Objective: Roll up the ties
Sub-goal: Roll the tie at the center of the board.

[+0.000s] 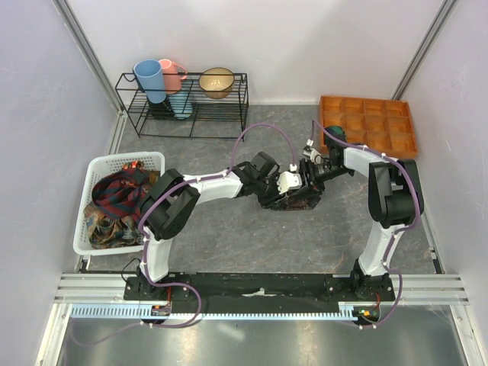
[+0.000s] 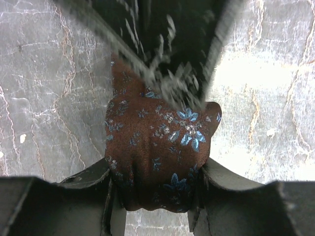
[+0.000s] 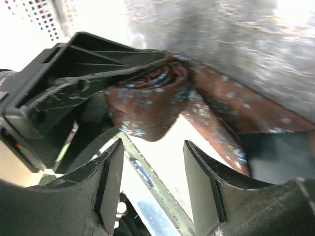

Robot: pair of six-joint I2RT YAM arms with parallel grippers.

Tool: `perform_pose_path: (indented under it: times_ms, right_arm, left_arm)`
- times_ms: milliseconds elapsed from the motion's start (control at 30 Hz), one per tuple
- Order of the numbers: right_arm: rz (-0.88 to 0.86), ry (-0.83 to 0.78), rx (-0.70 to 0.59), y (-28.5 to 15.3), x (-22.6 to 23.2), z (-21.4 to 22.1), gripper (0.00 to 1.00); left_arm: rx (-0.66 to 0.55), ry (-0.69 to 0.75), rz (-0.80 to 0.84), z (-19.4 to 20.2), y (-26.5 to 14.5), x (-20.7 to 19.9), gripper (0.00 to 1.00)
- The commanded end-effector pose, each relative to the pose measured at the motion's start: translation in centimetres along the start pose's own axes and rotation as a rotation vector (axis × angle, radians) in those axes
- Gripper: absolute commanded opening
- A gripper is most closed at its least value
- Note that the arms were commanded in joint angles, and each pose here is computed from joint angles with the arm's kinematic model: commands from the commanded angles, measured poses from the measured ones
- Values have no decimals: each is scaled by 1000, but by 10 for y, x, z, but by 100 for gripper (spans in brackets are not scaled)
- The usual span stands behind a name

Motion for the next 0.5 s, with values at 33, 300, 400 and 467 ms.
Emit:
perform_pose_path:
  times_ms: [33,300,400,467]
  right_arm:
    - [-80,-36,1,9,19,-1,57]
    - [33,-49,19,31,-7,-4,48]
    - [80,-53,4,31,-15,-5,41]
    - [99,-58,-10,30,-17,-7,29]
  left_arm:
    - [152,9,29,28,3,-9,10]
    - [136,13,58,24,3,-13,12]
    - [131,14,71,24,4,-15,12]
    - [122,17,83,23,4,-16,15]
Point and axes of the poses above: each gripper's point midway between its finger pads, its own y axis out along the fingers, its own x axis along the line the jaws close on, z = x × y, the point moved 5 cm from there along -y, back along the fingers, and after that the axes turned 5 degrees about y, right-handed, at the moved point
